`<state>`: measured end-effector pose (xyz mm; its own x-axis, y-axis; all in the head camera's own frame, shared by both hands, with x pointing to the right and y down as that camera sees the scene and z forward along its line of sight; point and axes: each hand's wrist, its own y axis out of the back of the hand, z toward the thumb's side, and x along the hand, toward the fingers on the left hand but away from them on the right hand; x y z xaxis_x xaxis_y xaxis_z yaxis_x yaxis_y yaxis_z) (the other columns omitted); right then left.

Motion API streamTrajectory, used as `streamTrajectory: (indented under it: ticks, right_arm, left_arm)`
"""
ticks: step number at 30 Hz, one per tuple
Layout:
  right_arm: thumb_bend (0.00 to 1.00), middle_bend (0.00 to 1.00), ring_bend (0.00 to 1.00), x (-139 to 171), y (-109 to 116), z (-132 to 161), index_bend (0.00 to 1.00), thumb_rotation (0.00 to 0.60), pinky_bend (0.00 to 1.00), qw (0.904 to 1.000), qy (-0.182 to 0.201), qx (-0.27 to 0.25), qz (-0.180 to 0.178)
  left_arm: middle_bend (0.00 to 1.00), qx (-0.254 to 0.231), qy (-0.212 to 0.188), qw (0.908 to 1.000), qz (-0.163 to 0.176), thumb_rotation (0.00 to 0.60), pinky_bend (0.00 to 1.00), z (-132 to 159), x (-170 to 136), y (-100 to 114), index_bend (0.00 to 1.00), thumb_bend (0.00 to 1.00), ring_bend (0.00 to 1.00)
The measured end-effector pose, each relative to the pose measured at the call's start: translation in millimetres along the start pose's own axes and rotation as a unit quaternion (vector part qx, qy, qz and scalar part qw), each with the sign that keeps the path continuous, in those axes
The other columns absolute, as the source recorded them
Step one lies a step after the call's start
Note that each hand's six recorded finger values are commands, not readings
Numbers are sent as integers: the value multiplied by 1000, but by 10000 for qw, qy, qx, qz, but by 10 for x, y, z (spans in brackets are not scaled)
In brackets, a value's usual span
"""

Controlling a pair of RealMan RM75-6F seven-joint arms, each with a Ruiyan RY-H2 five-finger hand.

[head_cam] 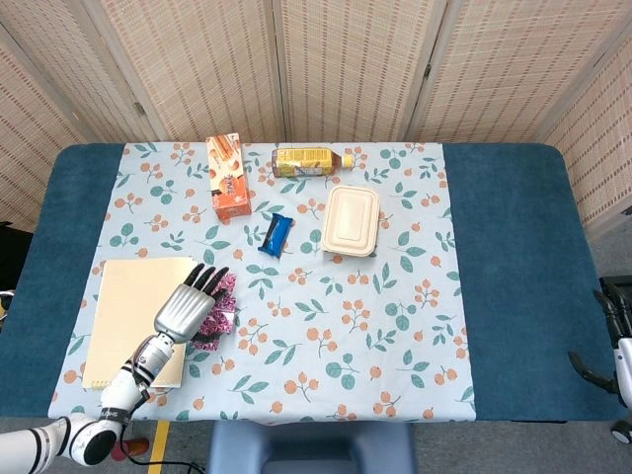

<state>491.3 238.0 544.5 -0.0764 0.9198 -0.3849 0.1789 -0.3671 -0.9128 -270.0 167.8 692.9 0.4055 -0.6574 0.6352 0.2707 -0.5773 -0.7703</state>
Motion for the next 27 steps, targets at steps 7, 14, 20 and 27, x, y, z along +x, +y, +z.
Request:
streamTrajectory:
  ticks: [7, 14, 20, 27]
  right_arm:
    - [284, 0, 0, 9, 19, 16, 0, 600, 0, 10000, -18, 26, -20]
    - [284, 0, 0, 18, 30, 14, 0, 600, 0, 10000, -54, 47, -34]
    - [285, 0, 0, 33, 14, -5, 0, 600, 0, 9999, -117, 43, -17]
    - [284, 0, 0, 30, 16, 9, 0, 600, 0, 9999, -122, 61, -16]
  left_arm:
    - [0, 81, -39, 9999, -43, 474, 0, -188, 164, 26, 274, 246, 0]
    - [0, 94, -32, 9998, -143, 443, 0, -296, 358, -17, 274, 246, 0]
    - [0, 33, 8, 9997, -229, 437, 0, -369, 493, -76, 266, 246, 0]
    - [0, 7, 41, 9994, -343, 437, 0, -400, 594, -158, 247, 246, 0]
